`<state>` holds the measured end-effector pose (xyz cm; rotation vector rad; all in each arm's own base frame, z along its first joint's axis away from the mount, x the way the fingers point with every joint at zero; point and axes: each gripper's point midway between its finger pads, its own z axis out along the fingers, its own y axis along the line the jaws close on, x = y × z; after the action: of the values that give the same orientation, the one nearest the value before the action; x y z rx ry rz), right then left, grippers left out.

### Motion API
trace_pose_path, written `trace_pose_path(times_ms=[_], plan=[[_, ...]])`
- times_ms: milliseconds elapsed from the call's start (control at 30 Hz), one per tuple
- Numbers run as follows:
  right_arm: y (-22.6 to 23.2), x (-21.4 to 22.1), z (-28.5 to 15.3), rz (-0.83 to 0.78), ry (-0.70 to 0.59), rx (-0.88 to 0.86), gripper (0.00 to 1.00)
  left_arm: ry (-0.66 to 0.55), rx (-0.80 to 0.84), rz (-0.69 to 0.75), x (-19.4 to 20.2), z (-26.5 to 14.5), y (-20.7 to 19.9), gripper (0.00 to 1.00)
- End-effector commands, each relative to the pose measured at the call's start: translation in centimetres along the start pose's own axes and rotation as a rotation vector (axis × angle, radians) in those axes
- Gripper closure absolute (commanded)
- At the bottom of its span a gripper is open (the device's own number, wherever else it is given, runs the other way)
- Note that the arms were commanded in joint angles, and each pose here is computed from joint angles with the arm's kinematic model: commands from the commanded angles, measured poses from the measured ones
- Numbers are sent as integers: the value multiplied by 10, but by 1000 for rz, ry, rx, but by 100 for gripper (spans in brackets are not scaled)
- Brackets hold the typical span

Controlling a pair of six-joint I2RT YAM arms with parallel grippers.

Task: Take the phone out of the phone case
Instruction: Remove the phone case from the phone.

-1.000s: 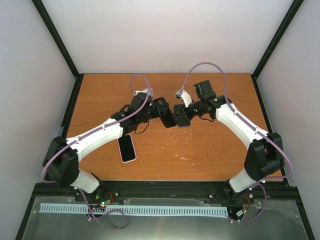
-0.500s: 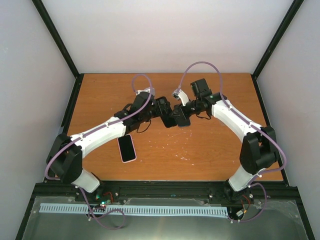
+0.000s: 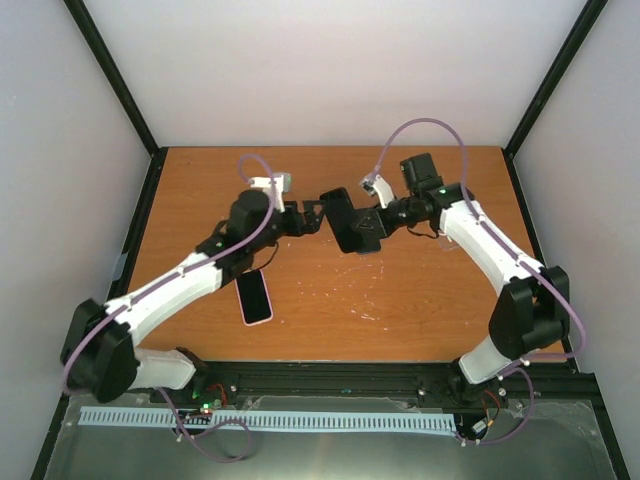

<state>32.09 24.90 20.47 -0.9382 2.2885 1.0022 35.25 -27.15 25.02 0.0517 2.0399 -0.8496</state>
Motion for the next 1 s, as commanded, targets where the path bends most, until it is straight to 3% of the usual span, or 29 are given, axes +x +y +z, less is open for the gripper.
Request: trace_pose_path(times_ms=[0,133,300,433,733,967], plan=[[30,-17,-45,-100,-109,-75,97,-128,283,132,-19,-38,-28,1],[58,-3,-58,-163,-118,-209,97,-126,494,185,0,-58,-39,3],[86,13,-64,-173,-124,-367,97,-89,746,241,21,-72,-64,19],[89,26,-61,-148,-112,-406,97,-71,903,248,34,-82,-75,23],[92,44,-59,-138,-105,-413,97,20,998,191,43,-67,-80,53],[90,43,-55,-111,-111,-429,97,15,997,144,44,-63,-78,61]])
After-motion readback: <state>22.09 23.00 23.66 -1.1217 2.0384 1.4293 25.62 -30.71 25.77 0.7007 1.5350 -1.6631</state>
